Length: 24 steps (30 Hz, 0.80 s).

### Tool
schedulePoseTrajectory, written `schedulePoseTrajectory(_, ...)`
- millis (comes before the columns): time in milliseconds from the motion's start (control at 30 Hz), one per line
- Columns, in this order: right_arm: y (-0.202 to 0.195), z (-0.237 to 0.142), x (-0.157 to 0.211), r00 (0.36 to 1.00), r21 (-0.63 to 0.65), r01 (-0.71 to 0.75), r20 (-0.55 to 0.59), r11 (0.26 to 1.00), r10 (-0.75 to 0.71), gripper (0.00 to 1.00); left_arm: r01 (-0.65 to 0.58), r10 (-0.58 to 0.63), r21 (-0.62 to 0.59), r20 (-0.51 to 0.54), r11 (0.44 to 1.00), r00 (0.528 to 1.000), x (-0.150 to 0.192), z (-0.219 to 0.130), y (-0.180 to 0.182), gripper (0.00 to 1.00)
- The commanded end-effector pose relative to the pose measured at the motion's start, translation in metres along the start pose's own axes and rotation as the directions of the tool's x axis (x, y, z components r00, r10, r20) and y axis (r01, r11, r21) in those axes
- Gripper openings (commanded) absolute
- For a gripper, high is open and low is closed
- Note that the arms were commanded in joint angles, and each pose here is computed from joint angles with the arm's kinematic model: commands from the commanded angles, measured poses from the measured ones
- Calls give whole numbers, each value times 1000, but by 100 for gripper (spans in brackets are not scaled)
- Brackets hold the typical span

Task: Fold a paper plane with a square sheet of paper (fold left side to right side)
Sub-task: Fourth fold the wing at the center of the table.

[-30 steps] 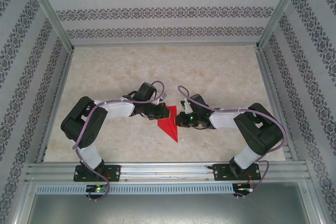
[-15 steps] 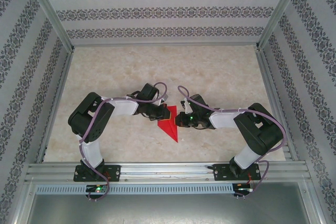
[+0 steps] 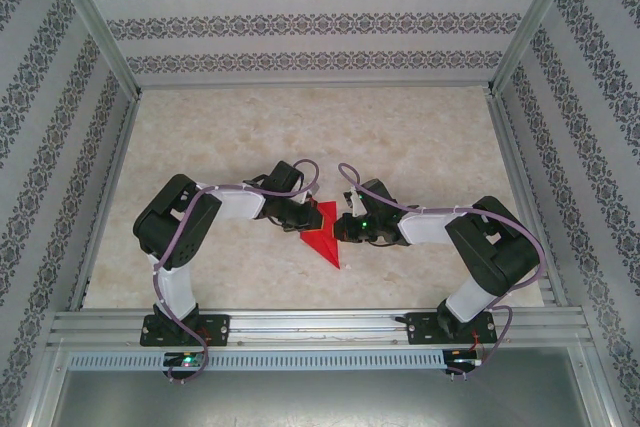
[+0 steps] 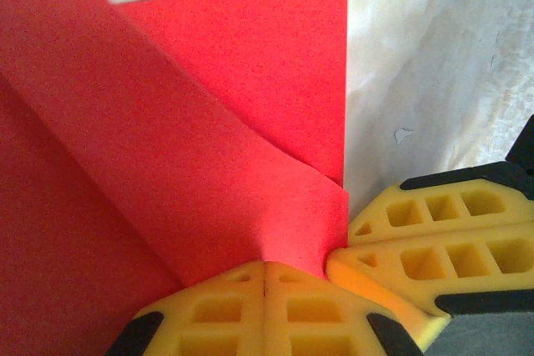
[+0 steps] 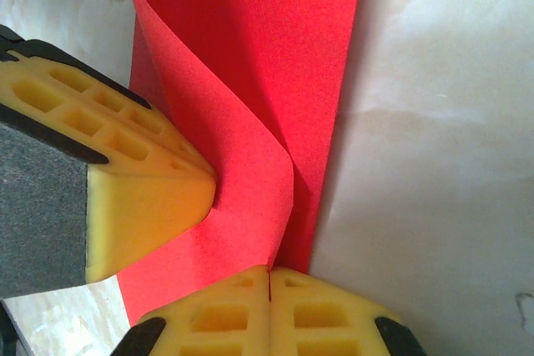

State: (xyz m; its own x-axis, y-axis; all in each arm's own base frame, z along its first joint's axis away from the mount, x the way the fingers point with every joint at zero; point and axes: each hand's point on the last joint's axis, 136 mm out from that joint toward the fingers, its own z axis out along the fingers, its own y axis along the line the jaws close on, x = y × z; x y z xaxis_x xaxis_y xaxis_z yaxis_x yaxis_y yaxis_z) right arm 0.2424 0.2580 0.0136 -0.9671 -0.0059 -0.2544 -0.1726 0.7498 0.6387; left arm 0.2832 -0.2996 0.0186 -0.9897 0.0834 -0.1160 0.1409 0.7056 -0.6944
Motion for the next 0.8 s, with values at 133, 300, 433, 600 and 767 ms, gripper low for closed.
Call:
schedulePoseTrajectory(133, -18, -1, 18, 998, 102, -14, -52, 995, 19, 0, 24, -29, -110, -47, 994, 998, 17, 8, 30, 0)
schedulePoseTrajectory(300, 6, -9, -3, 1000, 32, 11, -11, 999, -10, 8, 27, -33, -122, -49, 992, 998, 19, 9, 33, 0)
schedulePoseTrajectory(433, 19, -20, -17, 999, -3, 24, 27, 1000, -24, 15, 29, -36, -123, -49, 992, 998, 19, 9, 34, 0)
schedulePoseTrajectory(600, 24, -39, -22, 997, -8, 25, 66, 1000, -24, 25, 32, -38, -123, -45, 992, 998, 18, 9, 34, 0)
schedulePoseTrajectory(767, 30, -54, -6, 998, -49, -9, 54, 999, 12, 26, 31, -36, -120, -42, 992, 998, 17, 9, 32, 0)
